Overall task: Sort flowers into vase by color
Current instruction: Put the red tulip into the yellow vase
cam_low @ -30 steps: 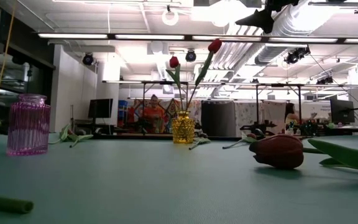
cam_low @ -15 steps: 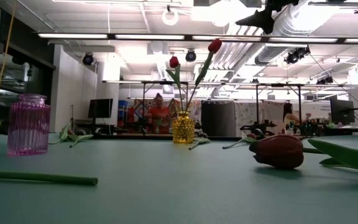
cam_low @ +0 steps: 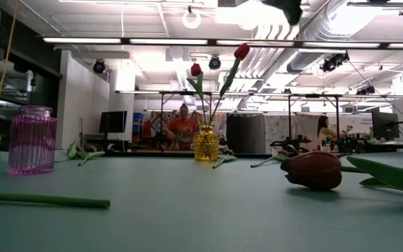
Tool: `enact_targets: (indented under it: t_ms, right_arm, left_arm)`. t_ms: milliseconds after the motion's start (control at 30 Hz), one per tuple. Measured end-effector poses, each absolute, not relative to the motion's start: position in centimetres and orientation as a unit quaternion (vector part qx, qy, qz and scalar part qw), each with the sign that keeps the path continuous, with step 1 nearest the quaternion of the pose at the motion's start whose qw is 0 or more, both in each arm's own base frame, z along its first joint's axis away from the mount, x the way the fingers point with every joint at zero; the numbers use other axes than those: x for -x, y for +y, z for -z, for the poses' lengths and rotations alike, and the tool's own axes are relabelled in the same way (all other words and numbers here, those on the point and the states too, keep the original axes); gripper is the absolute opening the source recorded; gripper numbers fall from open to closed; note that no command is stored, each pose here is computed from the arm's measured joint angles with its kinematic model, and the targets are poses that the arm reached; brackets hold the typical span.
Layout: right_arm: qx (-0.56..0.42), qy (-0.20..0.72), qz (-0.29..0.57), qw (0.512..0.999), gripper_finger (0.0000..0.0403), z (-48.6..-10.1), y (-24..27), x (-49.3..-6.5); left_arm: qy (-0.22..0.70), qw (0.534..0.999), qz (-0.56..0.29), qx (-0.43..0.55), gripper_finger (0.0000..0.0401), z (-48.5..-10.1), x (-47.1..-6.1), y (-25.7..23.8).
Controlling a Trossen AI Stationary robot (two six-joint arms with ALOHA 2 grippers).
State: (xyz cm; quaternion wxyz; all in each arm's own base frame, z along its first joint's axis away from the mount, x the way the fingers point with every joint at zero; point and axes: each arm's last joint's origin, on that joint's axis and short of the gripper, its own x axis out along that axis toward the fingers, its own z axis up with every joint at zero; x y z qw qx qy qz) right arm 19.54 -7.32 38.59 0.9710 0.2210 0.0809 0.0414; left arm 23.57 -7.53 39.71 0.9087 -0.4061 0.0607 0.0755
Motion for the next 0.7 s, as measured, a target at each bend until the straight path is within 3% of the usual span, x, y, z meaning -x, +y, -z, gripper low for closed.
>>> enact_targets:
  t_ms: [167, 267, 367, 467, 700]
  right_arm:
    - [-0.186, -0.024, -0.141, 0.972, 0.0334, -41.0, -4.3, -21.1]
    - [-0.106, -0.111, -0.143, 0.978, 0.0334, -42.1, -1.9, -22.1]
    - [0.012, -0.148, -0.088, 0.985, 0.0334, -42.2, 0.3, -23.0]
    - [0.136, -0.130, 0.001, 0.982, 0.0334, -41.4, 2.0, -24.0]
    - [0.402, -0.003, 0.152, 0.903, 0.0334, -39.0, 4.8, -26.9]
  left_arm:
    - [-0.072, 0.865, -0.062, 0.493, 0.0000, -42.4, -24.0, -4.0]
    - [-0.102, 0.840, -0.051, 0.530, 0.0000, -42.9, -24.2, -2.6]
    - [-0.099, 0.820, -0.043, 0.562, 0.0000, -42.7, -24.8, -2.0]
    - [-0.088, 0.802, -0.046, 0.590, 0.0000, -42.1, -25.7, -1.7]
    - [-0.079, 0.767, -0.072, 0.632, 0.0000, -40.5, -27.7, -0.2]
